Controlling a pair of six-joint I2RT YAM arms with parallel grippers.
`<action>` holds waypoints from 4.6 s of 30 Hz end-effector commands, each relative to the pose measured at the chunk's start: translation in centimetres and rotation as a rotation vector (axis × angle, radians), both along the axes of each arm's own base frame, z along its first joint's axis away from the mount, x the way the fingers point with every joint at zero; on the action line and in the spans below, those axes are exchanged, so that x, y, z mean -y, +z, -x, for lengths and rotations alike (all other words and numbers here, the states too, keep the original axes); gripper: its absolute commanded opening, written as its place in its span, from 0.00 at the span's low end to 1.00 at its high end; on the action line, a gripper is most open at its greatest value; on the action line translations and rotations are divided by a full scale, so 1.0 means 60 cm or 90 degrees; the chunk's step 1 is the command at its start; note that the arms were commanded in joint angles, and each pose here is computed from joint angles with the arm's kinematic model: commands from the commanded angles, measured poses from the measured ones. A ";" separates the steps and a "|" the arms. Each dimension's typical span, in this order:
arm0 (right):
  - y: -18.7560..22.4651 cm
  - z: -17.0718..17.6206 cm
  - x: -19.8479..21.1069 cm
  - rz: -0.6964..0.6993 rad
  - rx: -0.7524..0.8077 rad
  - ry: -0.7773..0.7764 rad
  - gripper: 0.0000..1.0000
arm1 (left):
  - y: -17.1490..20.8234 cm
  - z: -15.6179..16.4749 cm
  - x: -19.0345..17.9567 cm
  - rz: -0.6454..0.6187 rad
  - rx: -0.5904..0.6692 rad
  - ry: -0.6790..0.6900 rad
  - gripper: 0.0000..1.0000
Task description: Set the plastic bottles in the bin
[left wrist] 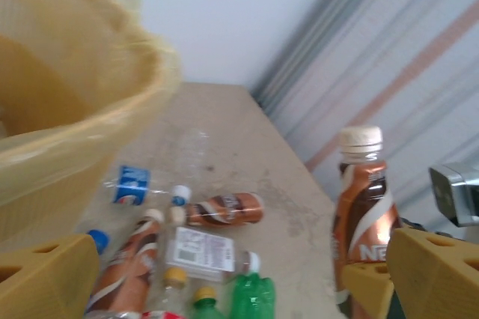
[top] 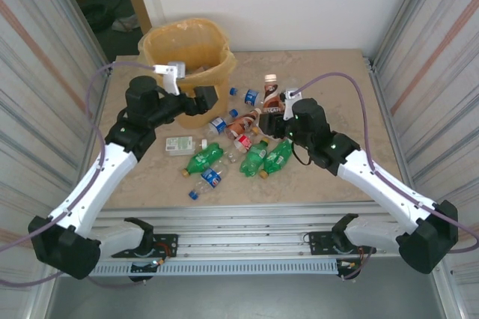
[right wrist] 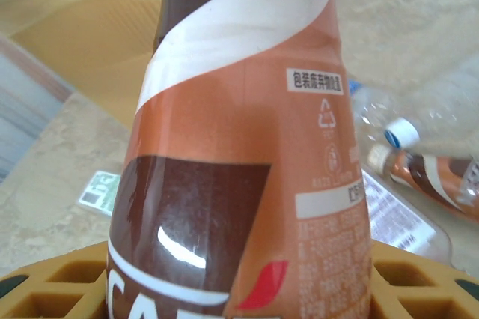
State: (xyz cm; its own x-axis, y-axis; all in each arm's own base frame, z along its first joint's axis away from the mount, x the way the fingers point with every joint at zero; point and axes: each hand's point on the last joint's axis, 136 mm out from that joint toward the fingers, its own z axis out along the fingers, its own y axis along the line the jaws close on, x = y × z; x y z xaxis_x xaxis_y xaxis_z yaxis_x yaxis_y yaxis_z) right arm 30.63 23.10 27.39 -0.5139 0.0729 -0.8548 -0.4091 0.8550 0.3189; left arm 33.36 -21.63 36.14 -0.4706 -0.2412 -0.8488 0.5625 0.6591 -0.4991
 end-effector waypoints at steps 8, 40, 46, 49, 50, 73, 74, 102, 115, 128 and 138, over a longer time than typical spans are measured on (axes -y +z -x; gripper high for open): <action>0.087 0.026 -0.073 0.016 0.138 0.116 0.47 | 0.071 0.031 0.113 0.080 0.040 -0.179 0.95; 0.095 0.031 -0.085 0.037 0.162 0.122 0.87 | 0.050 0.024 0.181 0.073 0.010 -0.239 0.20; 0.098 0.038 -0.058 0.035 0.172 0.089 0.98 | 0.078 0.016 0.160 0.023 0.061 -0.204 0.19; 0.101 0.042 -0.035 0.026 0.180 0.057 0.98 | 0.103 0.004 0.138 -0.007 0.097 -0.171 0.18; 0.103 0.043 -0.028 0.022 0.182 0.045 0.98 | 0.112 0.001 0.130 -0.015 0.107 -0.162 0.18; 0.038 0.019 0.172 -0.035 0.068 -0.260 0.98 | 0.241 -0.188 -0.097 -0.171 0.241 0.150 0.11; 0.033 0.018 0.174 -0.029 0.062 -0.265 0.98 | 0.232 -0.205 -0.103 -0.186 0.233 0.158 0.11; -0.150 0.003 0.237 0.127 -0.238 -0.467 0.98 | -0.055 -0.390 -0.144 -0.424 0.016 0.150 0.12; -0.182 -0.005 0.224 0.127 -0.278 -0.454 0.98 | -0.161 -0.415 -0.152 -0.473 -0.062 0.139 0.33; -0.191 0.001 0.213 0.155 -0.277 -0.402 0.98 | -0.112 -0.405 -0.150 -0.449 -0.043 0.156 0.67; -0.180 0.007 0.205 0.093 -0.256 -0.385 0.98 | 0.045 -0.333 -0.137 -0.407 0.065 0.186 0.73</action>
State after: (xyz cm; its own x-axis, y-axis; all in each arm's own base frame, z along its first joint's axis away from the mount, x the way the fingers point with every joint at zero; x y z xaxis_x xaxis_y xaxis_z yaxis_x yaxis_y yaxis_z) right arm 30.22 10.73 15.50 -0.7203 0.3250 -0.6128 0.2847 0.9441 0.1661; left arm 56.11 -13.39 32.12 -0.4846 0.2474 -0.8391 0.3582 0.9312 0.0676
